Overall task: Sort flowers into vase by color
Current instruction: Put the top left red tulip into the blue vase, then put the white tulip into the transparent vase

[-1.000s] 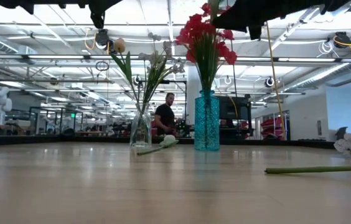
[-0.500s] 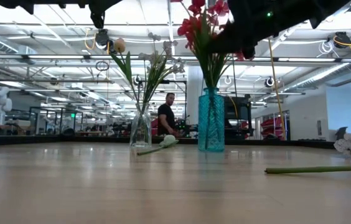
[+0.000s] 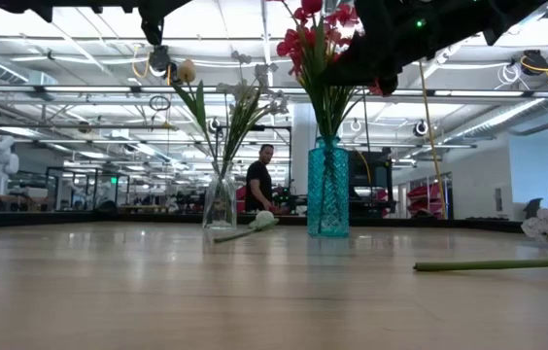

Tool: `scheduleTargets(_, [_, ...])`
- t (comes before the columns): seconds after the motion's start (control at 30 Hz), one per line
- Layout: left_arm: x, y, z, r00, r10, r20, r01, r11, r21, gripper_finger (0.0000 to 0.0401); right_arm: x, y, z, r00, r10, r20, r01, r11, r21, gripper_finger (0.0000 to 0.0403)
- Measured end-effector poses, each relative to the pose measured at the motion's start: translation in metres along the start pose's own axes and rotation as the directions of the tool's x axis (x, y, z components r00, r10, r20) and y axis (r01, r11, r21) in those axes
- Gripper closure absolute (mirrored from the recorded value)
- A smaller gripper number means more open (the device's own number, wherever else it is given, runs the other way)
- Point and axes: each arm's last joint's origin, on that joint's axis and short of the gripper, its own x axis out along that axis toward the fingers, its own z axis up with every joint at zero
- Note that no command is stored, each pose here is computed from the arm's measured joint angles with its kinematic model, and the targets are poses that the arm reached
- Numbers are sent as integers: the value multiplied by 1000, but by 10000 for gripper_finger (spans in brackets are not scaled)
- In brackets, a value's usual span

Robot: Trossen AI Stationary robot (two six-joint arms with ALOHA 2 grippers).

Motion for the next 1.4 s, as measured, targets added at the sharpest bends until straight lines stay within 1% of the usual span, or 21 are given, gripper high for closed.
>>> scheduleTargets(0.13, [0, 0, 0, 1000, 0, 0, 0, 1000, 1, 260, -2, 0, 5, 1000, 29, 12, -30, 998, 50, 338])
scheduleTargets(0.23, [0, 0, 0, 1000, 0, 0, 0, 1000, 1, 260, -7, -1, 7, 1000, 30, 5, -30, 997, 67, 308])
scheduleTargets(0.3, [0, 0, 0, 1000, 0, 0, 0, 1000, 1, 260, -13, -4, 7, 999, 28, -24, -26, 997, 74, 288])
scheduleTargets(0.4, [0, 0, 0, 1000, 1, -5, -1, 1000, 0, 260, -25, -6, 12, 999, 35, -25, -32, 994, 106, 262])
scheduleTargets(0.5, [0, 0, -1, 1000, 2, -6, -2, 1000, 1, 260, -40, -7, 19, 999, 54, -8, -53, 990, 130, 246])
scheduleTargets(0.6, [0, 0, -1, 1000, 2, -8, -2, 1000, 0, 260, -55, -7, 27, 996, 83, 37, -88, 978, 189, 242])
scheduleTargets(0.73, [0, 0, -1, 1000, 2, -8, -2, 1000, 2, 260, -71, -2, 32, 989, 132, 68, -143, 970, 197, 257])
scheduleTargets(0.83, [0, 0, -2, 1000, 4, -16, -4, 1000, 0, 260, -80, 3, 33, 986, 164, 32, -167, 965, 204, 289])
scheduleTargets(1.0, [0, 1, -7, 998, 18, -66, -19, 1000, -9, 260, -89, 17, 46, 973, 200, -119, -170, 960, 221, 379])
scheduleTargets(1.07, [0, 0, -10, 995, 33, -98, -35, 999, -14, 260, -89, 23, 49, 959, 193, -207, -146, 964, 221, 395])
scheduleTargets(1.13, [0, -2, -14, 990, 56, -130, -62, 997, -36, 260, -88, 28, 52, 945, 162, -286, -91, 966, 244, 393])
scheduleTargets(1.2, [2, -7, -20, 984, 68, -162, -74, 997, -34, 260, -85, 32, 51, 915, 130, -383, -30, 966, 257, 397])
scheduleTargets(1.23, [4, -10, -23, 980, 71, -184, -78, 996, -32, 260, -84, 34, 50, 892, 129, -433, -10, 964, 267, 400])
scheduleTargets(1.33, [11, -21, -35, 968, 91, -235, -98, 995, -19, 260, -81, 38, 41, 812, 118, -572, 67, 954, 292, 401])
scheduleTargets(1.4, [16, -27, -43, 957, 128, -261, -144, 989, -42, 260, -80, 38, 34, 758, 118, -642, 107, 948, 301, 402])
